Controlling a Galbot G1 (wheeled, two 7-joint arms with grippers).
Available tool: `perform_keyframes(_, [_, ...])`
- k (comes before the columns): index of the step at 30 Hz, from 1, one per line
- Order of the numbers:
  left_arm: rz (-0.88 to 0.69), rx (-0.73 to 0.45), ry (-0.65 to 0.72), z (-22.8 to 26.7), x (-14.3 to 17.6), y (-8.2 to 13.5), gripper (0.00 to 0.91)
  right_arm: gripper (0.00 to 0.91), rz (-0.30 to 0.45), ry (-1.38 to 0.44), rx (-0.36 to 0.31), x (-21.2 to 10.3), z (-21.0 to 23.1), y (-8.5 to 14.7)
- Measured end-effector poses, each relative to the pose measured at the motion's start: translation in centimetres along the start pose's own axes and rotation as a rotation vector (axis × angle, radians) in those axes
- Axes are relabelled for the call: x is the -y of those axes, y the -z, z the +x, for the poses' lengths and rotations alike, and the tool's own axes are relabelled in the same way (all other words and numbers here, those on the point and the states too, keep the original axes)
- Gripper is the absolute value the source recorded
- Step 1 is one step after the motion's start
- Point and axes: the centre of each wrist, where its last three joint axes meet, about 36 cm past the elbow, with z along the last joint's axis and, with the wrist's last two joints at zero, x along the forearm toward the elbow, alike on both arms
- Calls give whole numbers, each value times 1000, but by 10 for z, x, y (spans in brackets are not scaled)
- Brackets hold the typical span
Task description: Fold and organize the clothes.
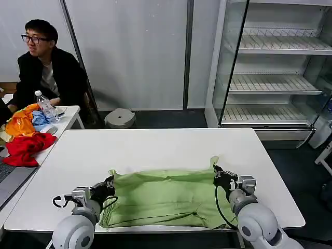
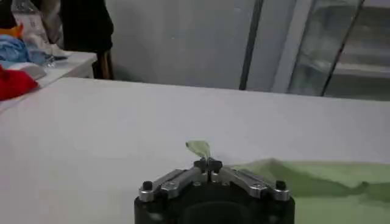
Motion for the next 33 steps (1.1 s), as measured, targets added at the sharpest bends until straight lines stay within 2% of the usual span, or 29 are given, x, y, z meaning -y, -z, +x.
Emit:
perform_keyframes(16, [10,-7,70,8,-4,-3,10,0,1,-41,4,3,20,-1])
perform_keyframes(33, [10,-29,74,20,2,-12,10,0,-6,-91,6,6,34,-3])
